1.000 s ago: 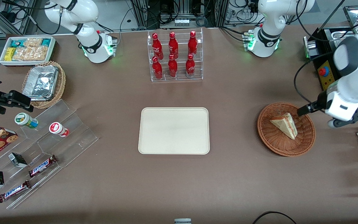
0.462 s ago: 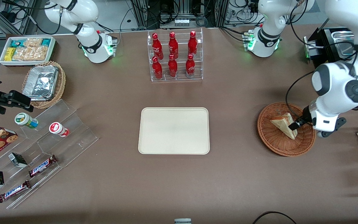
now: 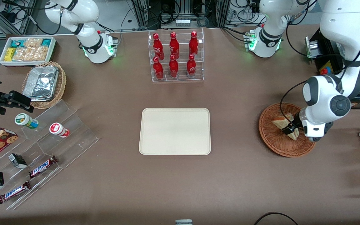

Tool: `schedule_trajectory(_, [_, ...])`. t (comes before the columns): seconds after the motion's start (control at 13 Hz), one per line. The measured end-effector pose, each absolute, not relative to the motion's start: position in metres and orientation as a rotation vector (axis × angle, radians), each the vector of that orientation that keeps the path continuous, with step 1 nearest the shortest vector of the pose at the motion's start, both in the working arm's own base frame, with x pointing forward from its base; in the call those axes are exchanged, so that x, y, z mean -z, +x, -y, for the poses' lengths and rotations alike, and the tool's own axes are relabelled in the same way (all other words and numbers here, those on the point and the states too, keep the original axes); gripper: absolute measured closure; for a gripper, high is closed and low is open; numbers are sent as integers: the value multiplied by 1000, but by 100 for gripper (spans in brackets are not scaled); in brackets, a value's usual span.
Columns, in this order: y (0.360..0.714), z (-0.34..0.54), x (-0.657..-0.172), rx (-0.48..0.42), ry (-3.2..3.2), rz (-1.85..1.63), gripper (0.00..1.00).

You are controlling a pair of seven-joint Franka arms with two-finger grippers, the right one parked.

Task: Place sandwich from basket to tray
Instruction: 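Lower the open left gripper onto the sandwich in the wicker basket, then close the left gripper on the sandwich's upright edge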

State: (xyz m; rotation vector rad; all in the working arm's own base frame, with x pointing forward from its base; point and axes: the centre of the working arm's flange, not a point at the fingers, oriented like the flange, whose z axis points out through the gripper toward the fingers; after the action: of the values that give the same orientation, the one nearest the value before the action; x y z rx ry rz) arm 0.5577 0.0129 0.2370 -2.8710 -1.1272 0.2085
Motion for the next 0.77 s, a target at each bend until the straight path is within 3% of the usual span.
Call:
schedule_trajectory(0.15, [557, -12, -223, -215, -2867, 1129, 4])
schedule_trajectory(0.54, [559, -6, -228, -207, -2877, 1114, 58])
schedule_trajectory(0.69, [567, 12, -251, -197, -2897, 1070, 69])
schedule_trajectory(0.77, [575, 26, -270, -184, -2913, 1035, 70])
